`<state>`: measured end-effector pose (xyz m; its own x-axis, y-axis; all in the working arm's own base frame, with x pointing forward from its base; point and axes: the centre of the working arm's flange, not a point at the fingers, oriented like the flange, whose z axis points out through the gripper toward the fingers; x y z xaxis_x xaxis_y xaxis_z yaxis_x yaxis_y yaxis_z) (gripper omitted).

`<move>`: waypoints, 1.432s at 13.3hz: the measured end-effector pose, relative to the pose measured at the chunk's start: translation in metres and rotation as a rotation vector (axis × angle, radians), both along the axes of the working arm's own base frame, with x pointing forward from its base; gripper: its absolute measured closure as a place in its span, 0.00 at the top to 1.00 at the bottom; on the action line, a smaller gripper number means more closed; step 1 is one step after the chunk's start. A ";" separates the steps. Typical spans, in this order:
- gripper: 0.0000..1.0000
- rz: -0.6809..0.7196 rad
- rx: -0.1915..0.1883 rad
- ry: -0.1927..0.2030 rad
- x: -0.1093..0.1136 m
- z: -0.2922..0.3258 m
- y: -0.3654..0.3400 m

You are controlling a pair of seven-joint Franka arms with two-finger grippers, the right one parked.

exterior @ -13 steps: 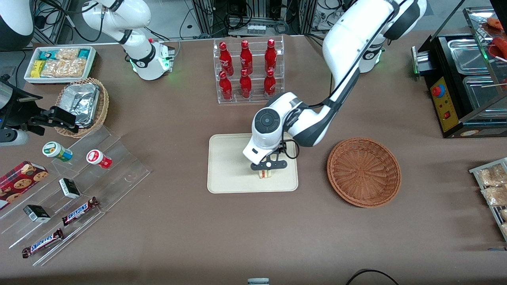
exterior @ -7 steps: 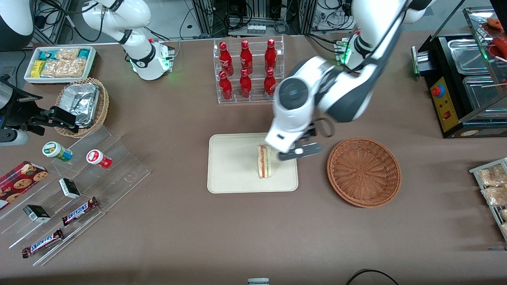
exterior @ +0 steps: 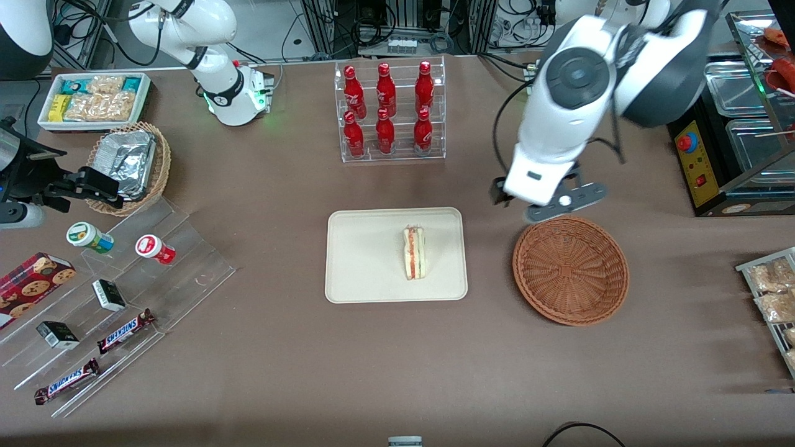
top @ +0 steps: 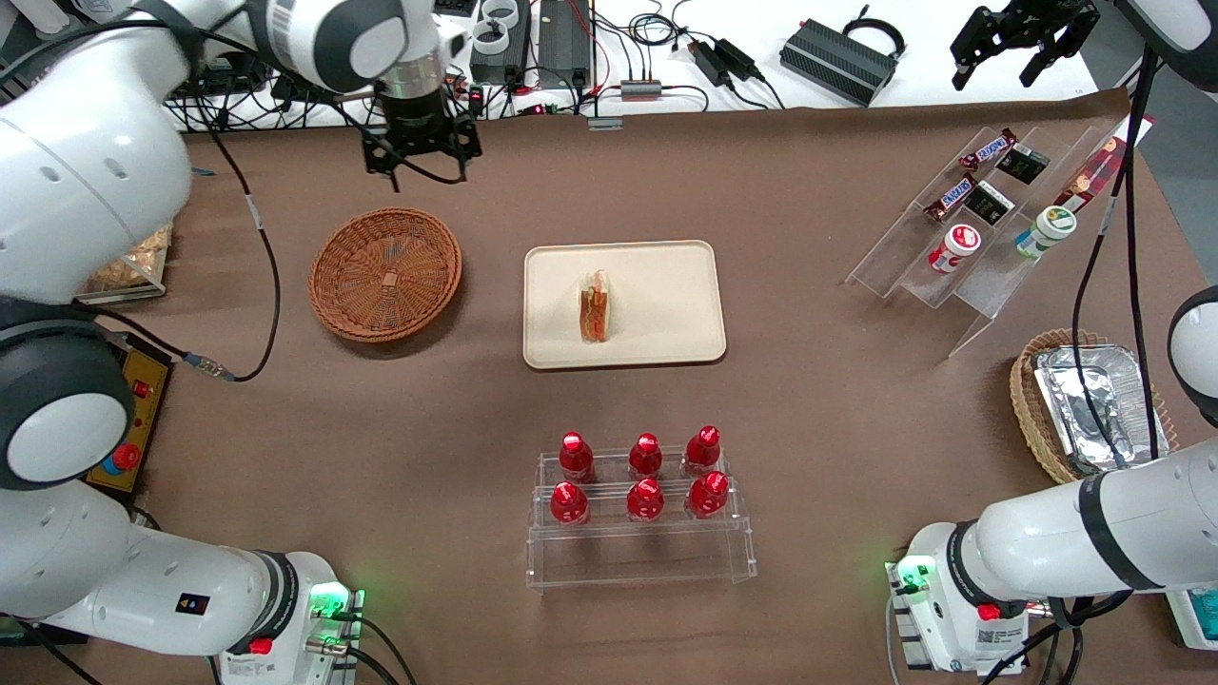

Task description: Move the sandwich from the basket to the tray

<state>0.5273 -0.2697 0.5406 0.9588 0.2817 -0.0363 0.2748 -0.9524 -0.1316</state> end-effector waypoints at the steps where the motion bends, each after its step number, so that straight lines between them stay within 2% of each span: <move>1: 1.00 -0.009 -0.003 0.003 0.001 0.010 0.019; 4: 1.00 -0.050 -0.048 0.036 0.003 0.039 0.080; 7: 1.00 -0.098 -0.050 0.070 -0.007 0.066 0.138; 9: 1.00 -0.154 -0.075 0.100 -0.014 0.083 0.193; 11: 1.00 -0.170 -0.123 0.100 -0.017 0.091 0.242; 13: 1.00 -0.190 -0.145 0.096 -0.018 0.094 0.271; 19: 1.00 -0.217 -0.153 0.096 -0.019 0.095 0.273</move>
